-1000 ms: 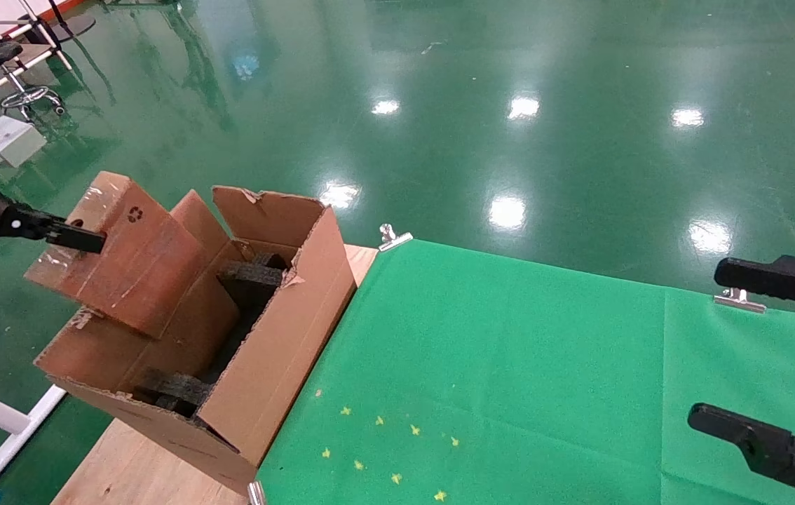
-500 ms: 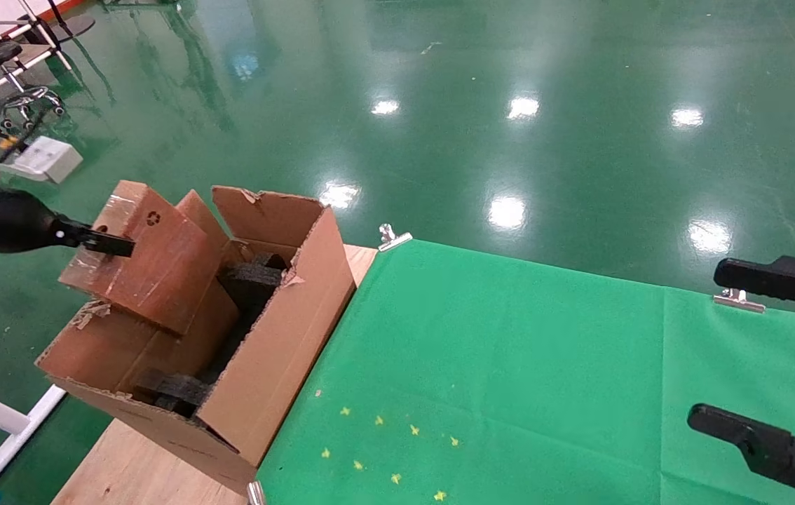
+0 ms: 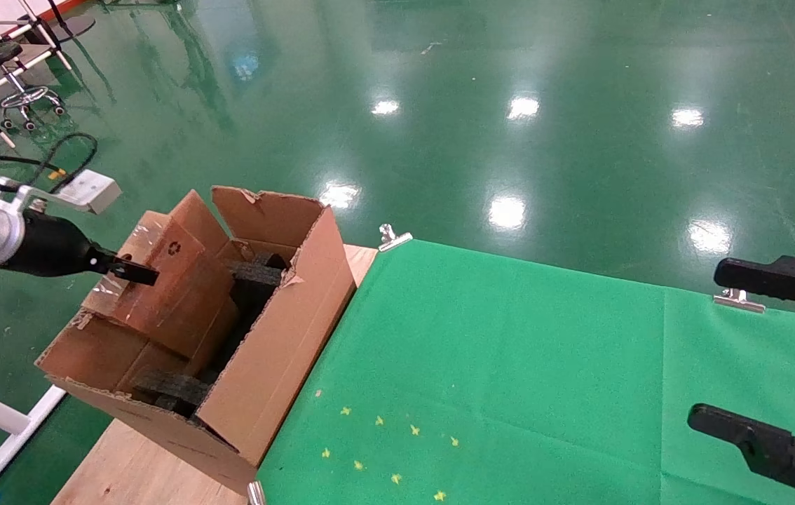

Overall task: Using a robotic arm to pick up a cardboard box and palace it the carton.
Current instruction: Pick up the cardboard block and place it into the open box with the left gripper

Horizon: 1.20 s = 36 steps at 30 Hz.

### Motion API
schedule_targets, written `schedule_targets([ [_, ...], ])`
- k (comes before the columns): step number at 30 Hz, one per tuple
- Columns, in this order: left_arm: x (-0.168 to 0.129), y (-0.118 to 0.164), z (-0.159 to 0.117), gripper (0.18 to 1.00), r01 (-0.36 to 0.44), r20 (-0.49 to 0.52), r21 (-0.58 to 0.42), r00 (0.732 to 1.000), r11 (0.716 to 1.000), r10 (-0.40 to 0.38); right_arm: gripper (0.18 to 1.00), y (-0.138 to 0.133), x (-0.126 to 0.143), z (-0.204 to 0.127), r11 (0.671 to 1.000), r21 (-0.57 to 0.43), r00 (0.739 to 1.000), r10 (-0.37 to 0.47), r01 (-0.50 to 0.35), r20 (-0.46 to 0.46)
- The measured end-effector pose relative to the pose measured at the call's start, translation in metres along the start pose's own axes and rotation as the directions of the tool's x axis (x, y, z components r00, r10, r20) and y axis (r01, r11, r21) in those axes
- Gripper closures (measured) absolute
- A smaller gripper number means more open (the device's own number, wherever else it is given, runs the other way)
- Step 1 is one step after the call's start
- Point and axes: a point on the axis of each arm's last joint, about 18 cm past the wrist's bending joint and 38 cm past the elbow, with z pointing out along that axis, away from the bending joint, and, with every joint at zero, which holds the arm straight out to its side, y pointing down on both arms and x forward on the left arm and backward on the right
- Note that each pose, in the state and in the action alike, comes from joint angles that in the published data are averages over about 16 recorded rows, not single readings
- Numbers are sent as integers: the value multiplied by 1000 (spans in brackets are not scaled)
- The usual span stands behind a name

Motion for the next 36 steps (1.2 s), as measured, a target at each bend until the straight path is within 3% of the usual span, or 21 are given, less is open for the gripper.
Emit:
schedule_targets([
  [36,31,46,75,873,63,49,-79,997,995,-59,178,0,0,0,1000,0,1000,0,0,0],
])
